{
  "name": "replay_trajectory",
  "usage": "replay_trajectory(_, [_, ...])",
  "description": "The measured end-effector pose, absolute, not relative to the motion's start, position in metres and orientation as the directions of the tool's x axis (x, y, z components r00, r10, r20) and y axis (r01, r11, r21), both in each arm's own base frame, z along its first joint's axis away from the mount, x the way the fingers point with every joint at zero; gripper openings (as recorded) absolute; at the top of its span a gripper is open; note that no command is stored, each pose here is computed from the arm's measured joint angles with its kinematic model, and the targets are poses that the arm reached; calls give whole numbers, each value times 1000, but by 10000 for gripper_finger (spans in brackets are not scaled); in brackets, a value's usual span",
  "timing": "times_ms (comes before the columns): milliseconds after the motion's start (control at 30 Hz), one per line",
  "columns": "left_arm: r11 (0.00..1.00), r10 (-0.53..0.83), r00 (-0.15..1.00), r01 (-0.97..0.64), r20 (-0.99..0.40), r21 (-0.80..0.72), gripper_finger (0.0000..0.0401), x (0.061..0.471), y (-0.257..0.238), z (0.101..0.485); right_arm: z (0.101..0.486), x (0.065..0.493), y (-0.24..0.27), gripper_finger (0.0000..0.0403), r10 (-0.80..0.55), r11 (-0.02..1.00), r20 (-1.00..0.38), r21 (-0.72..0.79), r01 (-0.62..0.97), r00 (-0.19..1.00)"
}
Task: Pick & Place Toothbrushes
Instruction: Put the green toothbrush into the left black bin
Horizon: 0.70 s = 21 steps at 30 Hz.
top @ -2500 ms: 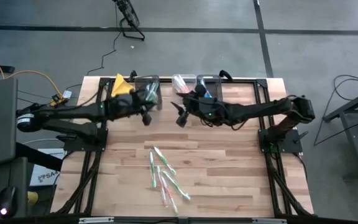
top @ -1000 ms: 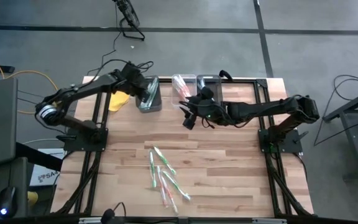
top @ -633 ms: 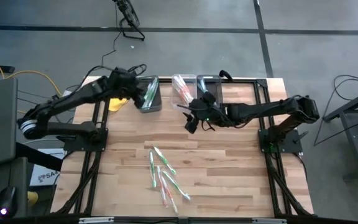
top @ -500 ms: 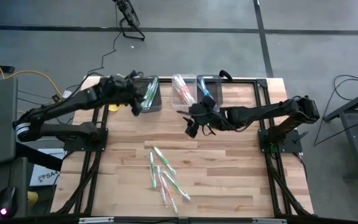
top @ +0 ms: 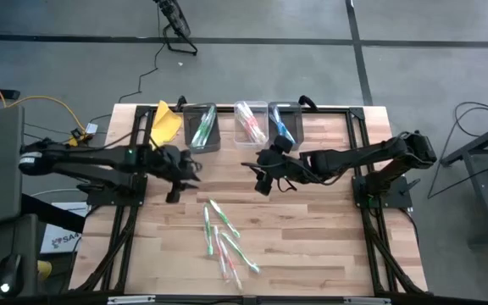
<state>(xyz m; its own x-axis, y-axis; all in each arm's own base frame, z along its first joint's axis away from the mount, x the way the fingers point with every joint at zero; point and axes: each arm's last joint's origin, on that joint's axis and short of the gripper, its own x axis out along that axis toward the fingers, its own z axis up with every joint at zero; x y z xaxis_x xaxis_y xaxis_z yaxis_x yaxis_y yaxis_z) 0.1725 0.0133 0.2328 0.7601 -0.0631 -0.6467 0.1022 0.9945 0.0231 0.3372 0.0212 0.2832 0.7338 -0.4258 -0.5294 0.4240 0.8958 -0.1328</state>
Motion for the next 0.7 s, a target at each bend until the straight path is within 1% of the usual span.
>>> replay_trajectory(100, [980,-115,752,192,-649,48,112,181,2,227,283,337,21,231,-427,896,-532,-142,421,731])
replay_trajectory(233, [952,-160,709,295,-687,83,112,190,-9,216,283,337,21,231,-427,898,-536,-154,413,728])
replay_trajectory(367, [899,-202,656,420,-727,129,115,204,-23,200,282,337,21,231,-427,899,-536,-166,405,728])
replay_trajectory(433, [866,-221,629,478,-745,146,125,211,-31,191,282,337,21,231,-427,899,-537,-167,405,727])
replay_trajectory(600, [779,-254,570,600,-781,185,167,226,-50,167,282,336,21,231,-428,899,-541,-169,404,724])
replay_trajectory(700, [726,-254,552,651,-794,221,180,232,-62,154,282,336,21,231,-427,899,-543,-171,403,723])
